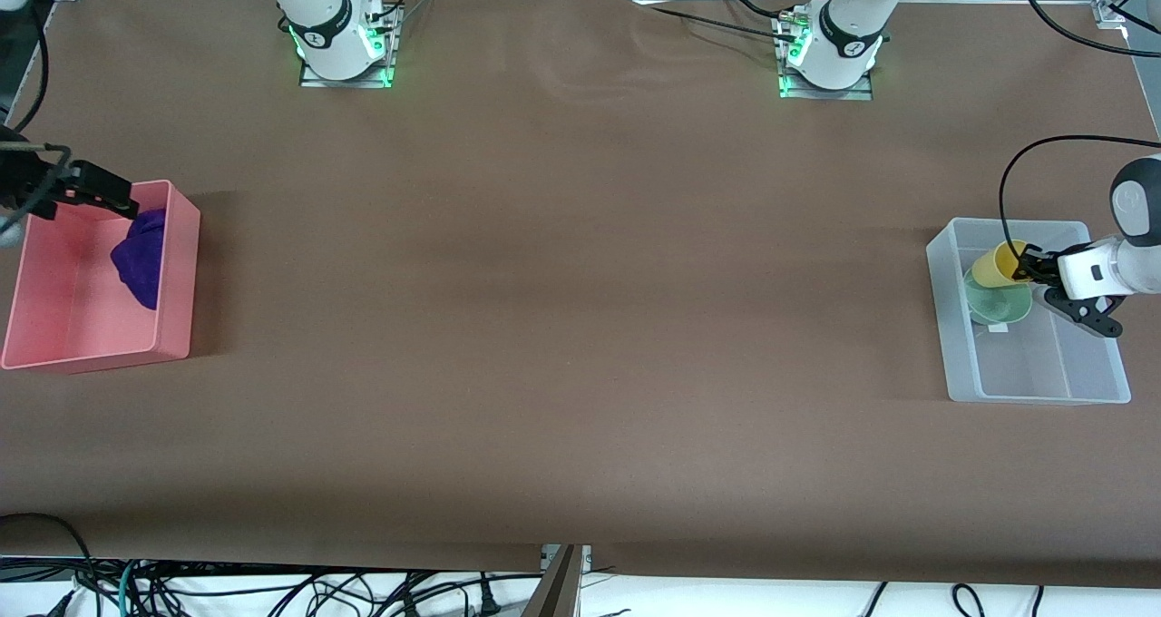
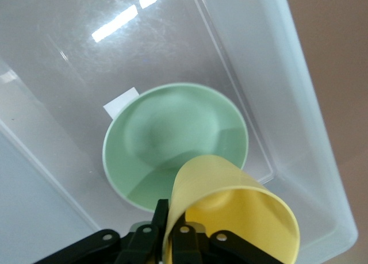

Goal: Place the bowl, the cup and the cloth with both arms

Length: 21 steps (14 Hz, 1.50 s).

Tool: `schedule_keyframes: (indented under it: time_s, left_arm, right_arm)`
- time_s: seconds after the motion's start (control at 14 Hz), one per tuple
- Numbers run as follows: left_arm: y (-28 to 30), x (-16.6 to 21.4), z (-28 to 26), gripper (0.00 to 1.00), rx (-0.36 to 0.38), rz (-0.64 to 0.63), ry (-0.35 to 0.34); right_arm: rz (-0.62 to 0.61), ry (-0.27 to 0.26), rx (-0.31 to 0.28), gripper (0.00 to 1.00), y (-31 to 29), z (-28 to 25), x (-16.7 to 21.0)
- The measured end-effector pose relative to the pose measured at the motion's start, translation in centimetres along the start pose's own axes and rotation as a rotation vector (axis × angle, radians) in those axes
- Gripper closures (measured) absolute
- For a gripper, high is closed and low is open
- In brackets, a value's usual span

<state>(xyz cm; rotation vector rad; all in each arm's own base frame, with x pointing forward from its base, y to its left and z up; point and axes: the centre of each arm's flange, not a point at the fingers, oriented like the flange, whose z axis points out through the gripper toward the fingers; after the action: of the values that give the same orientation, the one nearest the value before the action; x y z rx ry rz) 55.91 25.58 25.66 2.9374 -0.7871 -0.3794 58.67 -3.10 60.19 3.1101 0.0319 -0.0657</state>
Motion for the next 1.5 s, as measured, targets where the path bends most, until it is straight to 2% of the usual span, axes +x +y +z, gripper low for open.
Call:
schedule_keyframes:
  time_s: [0.21, 0.5, 0.64, 0.93, 1.14, 1.36, 1.5]
  left_arm:
    - [0.8, 1.4, -3.5, 0.59, 0.038, 0.032, 0.029]
    - [5.1, 4.3, -11.7, 0.19, 0.066, 0.087, 0.029]
    - [8.0, 6.2, -14.9, 0.01, 0.050, 0.059, 0.015]
    - [16.3, 9.7, -22.3, 0.00, 0.023, -0.145, -0.014]
    - [23.5, 10.8, -27.2, 0.00, 0.057, -0.290, -0.010]
    - [29.5, 10.4, -30.8, 0.00, 0.094, -0.341, 0.041]
    - [31.3, 9.8, -32.0, 0.00, 0.126, -0.372, 0.086]
  right_arm:
    - [0.008, 0.009, -0.014, 0.00, 0.5, -1.1, -0.8]
    - [-0.037, -0.033, -0.019, 0.00, 0.6, -1.4, -1.8]
    - [-0.049, -0.043, -0.018, 0.00, 0.5, -1.2, -1.8]
    - [-0.052, -0.051, -0.017, 0.00, 0.6, -1.0, -1.8]
    - [-0.056, -0.052, -0.017, 0.00, 0.6, -0.9, -1.8]
    - [-0.058, -0.054, -0.016, 0.00, 0.5, -0.8, -1.7]
    - [-0.059, -0.054, -0.016, 0.00, 0.4, -0.8, -1.7]
